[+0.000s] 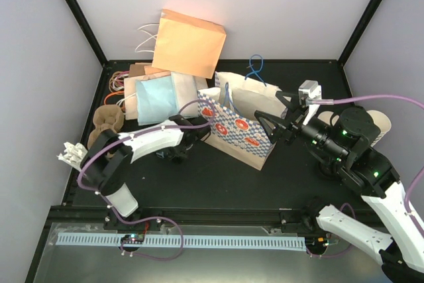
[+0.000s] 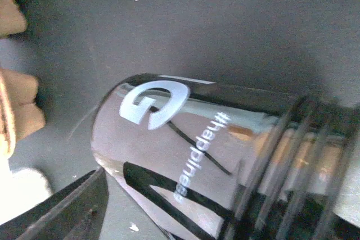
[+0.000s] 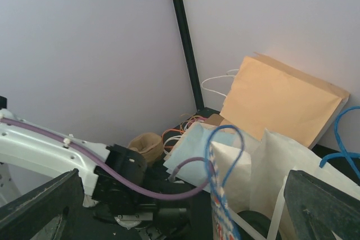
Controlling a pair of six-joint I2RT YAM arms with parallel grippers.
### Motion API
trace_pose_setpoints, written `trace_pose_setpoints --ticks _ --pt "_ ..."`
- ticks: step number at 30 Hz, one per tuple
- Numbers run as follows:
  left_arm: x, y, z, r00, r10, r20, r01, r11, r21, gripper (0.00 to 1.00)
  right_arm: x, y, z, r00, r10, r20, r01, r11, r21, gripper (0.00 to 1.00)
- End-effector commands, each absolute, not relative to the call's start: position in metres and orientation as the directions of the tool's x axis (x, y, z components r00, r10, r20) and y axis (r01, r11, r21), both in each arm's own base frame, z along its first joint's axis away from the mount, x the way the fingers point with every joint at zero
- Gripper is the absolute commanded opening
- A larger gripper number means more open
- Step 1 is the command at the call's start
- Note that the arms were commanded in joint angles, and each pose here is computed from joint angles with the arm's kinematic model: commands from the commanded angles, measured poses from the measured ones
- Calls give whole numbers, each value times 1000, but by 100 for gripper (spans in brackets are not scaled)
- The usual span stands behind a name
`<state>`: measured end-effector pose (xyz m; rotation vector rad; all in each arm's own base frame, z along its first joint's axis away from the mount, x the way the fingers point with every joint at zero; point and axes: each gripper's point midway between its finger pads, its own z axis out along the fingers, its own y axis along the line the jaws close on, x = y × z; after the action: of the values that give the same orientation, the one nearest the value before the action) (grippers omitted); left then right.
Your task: Pack the takeout coffee
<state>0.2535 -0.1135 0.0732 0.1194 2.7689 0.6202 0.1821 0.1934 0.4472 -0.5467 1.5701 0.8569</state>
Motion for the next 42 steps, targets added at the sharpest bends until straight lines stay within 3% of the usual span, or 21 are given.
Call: trace_pose_setpoints --ticks 1,8,10,17,23,29,35,42 --pt "268 -92 95 -928 147 -341 -80 816 572 66 176 187 462 -151 135 -979 -759 619 203 100" --pt "275 -75 122 -900 177 -398 -137 752 645 14 175 187 461 -150 135 -979 -758 620 202 100" --pt "276 -70 127 -896 156 -415 -166 751 640 4 176 187 462 -149 135 -980 -757 622 201 100" --pt "277 -50 132 -893 52 -447 -218 818 532 2 177 190 462 -151 127 -980 -762 616 197 100" --pt "281 -29 129 -880 -155 -449 -262 947 187 2 178 192 461 -154 121 -981 -767 611 196 100" --pt "286 -4 133 -837 -351 -420 -347 934 -90 2 179 195 462 -153 115 -982 -775 602 191 100" --pt "283 31 114 -795 -499 -346 -483 865 -138 2 178 195 462 -152 107 -983 -776 603 186 100" --pt "280 61 100 -698 -635 -330 -631 764 -137 2 178 195 462 -156 105 -982 -776 603 187 100"
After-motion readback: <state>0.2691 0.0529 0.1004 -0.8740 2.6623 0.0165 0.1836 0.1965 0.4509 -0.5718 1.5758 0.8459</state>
